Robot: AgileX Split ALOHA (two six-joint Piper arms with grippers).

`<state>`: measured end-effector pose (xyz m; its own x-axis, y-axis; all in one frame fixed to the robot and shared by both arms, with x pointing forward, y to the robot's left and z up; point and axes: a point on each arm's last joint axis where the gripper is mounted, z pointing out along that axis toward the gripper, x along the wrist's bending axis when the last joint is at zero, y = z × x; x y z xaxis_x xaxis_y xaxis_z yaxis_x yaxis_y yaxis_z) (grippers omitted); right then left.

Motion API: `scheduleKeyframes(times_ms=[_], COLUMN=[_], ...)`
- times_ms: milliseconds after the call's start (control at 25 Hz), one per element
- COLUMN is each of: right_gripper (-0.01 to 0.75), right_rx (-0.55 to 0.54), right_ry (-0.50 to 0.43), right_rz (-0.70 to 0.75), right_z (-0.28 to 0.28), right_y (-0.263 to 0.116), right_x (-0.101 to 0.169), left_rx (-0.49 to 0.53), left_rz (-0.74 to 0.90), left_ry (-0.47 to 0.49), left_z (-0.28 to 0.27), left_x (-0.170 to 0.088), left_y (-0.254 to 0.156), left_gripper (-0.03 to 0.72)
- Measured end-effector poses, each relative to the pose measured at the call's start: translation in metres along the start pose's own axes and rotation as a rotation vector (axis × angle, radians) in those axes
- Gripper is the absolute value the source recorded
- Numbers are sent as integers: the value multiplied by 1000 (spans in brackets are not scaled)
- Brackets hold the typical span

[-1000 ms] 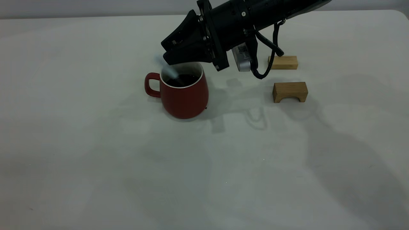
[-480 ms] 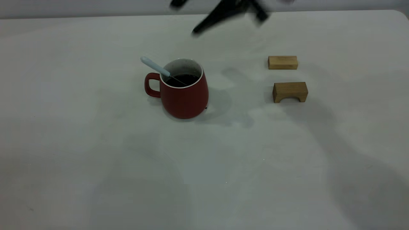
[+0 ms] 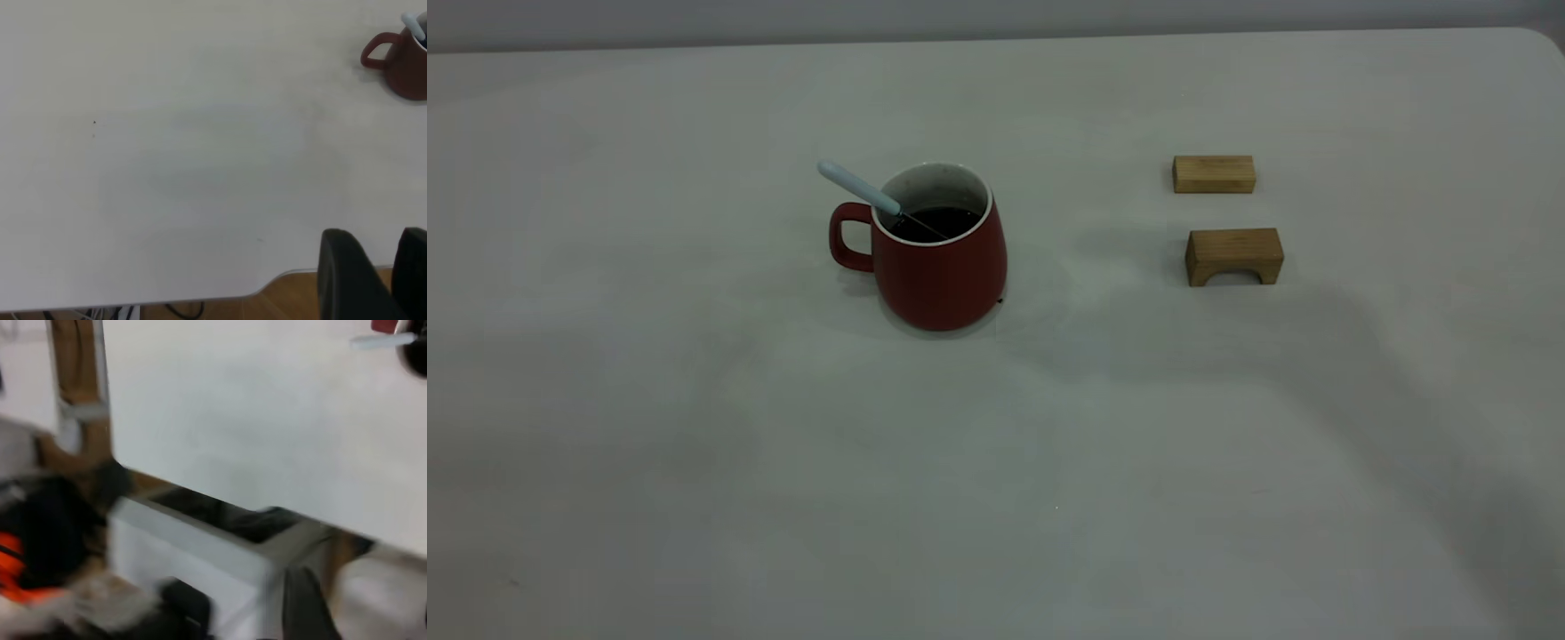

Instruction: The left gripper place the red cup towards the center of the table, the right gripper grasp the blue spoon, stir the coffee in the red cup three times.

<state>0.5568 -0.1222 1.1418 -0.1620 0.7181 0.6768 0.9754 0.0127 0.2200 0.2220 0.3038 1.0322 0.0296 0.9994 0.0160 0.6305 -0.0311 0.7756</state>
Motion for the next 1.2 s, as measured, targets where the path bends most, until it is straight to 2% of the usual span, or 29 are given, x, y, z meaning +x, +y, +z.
scheduleKeyframes(times_ms=[80, 200, 320, 480, 680, 920, 1080, 1200], right_gripper=[453, 436, 413, 383, 356, 336, 334, 334], right_rx=[-41, -97, -139, -152, -152, -218, -329, -435], right_ry=[-23, -75, -192, -345, -484, -513, -530, -558], right_rz=[-150, -303, -400, -422, -448, -477, -462, -440], right_z=[-25, -51, -72, -92, -107, -115, -116, -109], right_y=[-12, -26, -43, -86, -154, -241, -285, -304], right_x=[11, 20, 17, -3, -38, -76, -99, -115], left_rx=[0, 0, 0, 0, 0, 0, 0, 0], left_rz=[0, 0, 0, 0, 0, 0, 0, 0], left_ry=[0, 0, 0, 0, 0, 0, 0, 0], left_z=[0, 0, 0, 0, 0, 0, 0, 0], left_x=[0, 0, 0, 0, 0, 0, 0, 0], left_y=[0, 0, 0, 0, 0, 0, 0, 0], left_gripper=[243, 243, 243, 243, 243, 243, 243, 243])
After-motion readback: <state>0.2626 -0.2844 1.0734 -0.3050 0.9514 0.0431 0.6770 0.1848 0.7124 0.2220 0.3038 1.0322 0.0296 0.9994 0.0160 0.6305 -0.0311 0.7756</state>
